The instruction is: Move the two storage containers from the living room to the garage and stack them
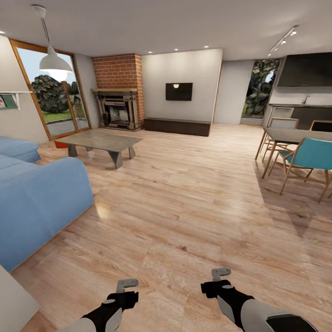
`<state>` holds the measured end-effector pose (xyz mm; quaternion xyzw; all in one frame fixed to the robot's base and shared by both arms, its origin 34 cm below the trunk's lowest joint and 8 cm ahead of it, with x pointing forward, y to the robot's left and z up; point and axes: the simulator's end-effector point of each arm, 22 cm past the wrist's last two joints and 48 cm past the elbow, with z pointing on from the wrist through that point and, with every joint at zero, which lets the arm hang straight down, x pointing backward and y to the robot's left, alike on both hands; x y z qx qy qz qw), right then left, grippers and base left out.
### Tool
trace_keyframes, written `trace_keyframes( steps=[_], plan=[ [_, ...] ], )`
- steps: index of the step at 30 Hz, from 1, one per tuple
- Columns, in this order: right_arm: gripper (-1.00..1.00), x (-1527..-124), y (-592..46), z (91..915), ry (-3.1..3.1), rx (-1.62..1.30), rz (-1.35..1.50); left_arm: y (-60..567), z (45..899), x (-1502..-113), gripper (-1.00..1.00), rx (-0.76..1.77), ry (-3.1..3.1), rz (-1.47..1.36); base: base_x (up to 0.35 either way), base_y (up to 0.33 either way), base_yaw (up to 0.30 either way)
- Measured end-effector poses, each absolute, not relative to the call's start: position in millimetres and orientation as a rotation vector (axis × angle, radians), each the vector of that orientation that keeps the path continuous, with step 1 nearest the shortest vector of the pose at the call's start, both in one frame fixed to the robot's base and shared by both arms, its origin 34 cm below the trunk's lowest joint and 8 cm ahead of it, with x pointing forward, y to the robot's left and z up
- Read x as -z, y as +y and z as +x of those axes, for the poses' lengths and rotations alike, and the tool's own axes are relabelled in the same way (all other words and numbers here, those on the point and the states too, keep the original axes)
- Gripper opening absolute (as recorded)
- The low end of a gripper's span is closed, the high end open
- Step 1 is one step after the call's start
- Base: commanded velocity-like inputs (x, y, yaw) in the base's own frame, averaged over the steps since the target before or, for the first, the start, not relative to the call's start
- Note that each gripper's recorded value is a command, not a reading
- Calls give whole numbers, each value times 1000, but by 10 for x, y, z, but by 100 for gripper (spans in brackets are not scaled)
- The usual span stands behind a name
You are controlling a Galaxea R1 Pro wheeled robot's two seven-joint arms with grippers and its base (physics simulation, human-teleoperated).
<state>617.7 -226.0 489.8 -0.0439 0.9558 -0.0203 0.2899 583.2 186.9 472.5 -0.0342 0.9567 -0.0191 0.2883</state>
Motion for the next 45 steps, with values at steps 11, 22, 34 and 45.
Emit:
trace_keyframes(
  steps=[11,22,34,45],
  plan=[
    [100,-4898,-2260,6177,2550,54,-116,1869,5834,-4726,100,51,2554,-91,345,0,0],
    [100,-4898,-2260,6177,2550,54,-115,1869,5831,-4724,100,51,2555,-91,345,0,0],
    [100,-4899,-2260,6178,2550,54,-115,1869,5831,-4724,100,51,2555,-91,345,0,0],
    [100,-4898,-2260,6178,2550,54,-116,1869,5831,-4724,100,51,2555,-91,345,0,0]
  ],
)
